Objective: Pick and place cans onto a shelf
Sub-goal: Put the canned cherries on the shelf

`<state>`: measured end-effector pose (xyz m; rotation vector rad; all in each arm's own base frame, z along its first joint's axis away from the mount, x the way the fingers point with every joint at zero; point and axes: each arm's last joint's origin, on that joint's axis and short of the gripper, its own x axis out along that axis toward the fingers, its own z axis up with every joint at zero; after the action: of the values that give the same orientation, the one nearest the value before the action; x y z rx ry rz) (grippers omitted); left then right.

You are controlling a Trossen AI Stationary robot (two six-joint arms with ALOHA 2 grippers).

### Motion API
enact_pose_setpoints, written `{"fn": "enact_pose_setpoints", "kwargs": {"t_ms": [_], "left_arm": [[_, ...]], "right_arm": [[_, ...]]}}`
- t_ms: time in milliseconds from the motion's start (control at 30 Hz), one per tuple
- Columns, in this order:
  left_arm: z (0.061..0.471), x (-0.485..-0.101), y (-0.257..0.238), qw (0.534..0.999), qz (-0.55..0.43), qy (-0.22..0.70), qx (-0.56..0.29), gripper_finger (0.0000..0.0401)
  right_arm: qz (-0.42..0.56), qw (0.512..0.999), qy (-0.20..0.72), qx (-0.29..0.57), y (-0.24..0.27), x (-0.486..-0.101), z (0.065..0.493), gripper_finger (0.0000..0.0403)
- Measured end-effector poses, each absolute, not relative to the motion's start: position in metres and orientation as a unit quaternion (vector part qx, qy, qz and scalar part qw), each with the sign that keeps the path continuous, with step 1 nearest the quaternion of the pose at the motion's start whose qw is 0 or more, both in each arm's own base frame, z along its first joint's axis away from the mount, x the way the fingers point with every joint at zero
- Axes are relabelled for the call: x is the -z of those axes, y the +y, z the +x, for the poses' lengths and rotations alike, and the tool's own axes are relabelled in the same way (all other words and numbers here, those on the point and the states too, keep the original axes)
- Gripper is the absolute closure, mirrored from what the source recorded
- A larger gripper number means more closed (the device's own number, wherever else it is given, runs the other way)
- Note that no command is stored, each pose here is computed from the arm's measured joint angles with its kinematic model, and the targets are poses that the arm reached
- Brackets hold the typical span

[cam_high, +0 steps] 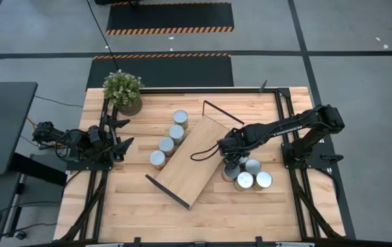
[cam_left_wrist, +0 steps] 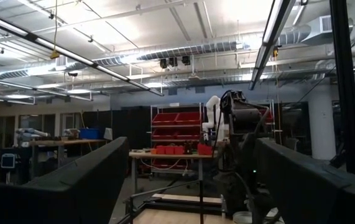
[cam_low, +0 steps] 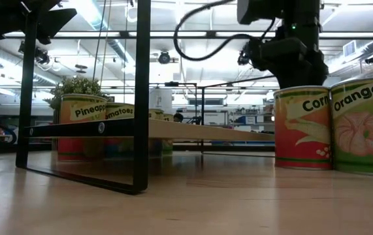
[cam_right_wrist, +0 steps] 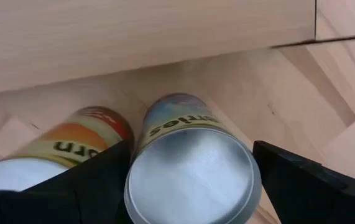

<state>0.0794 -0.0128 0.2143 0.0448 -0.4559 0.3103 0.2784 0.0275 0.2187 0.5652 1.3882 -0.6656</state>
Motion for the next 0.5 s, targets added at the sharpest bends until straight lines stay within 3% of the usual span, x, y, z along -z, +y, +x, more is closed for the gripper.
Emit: {"fn": "enact_pose_setpoints", "kwargs": {"t_ms": [300,500], "left_arm": [[0.0793,-0.2144,-0.0128,0.962,0.021,-0.225,-0.153,0.0046],[0.0793,-0.2144,-0.0128,0.962,0.021,-0.225,-0.153,0.0046]], "right_arm": [[0.267,0.664,0.637,0.284,0.0305,-0.2134,0.2744,0.0057],[0.26,0.659,0.652,0.271,0.0302,-0.2135,0.2724,0.0078]]}}
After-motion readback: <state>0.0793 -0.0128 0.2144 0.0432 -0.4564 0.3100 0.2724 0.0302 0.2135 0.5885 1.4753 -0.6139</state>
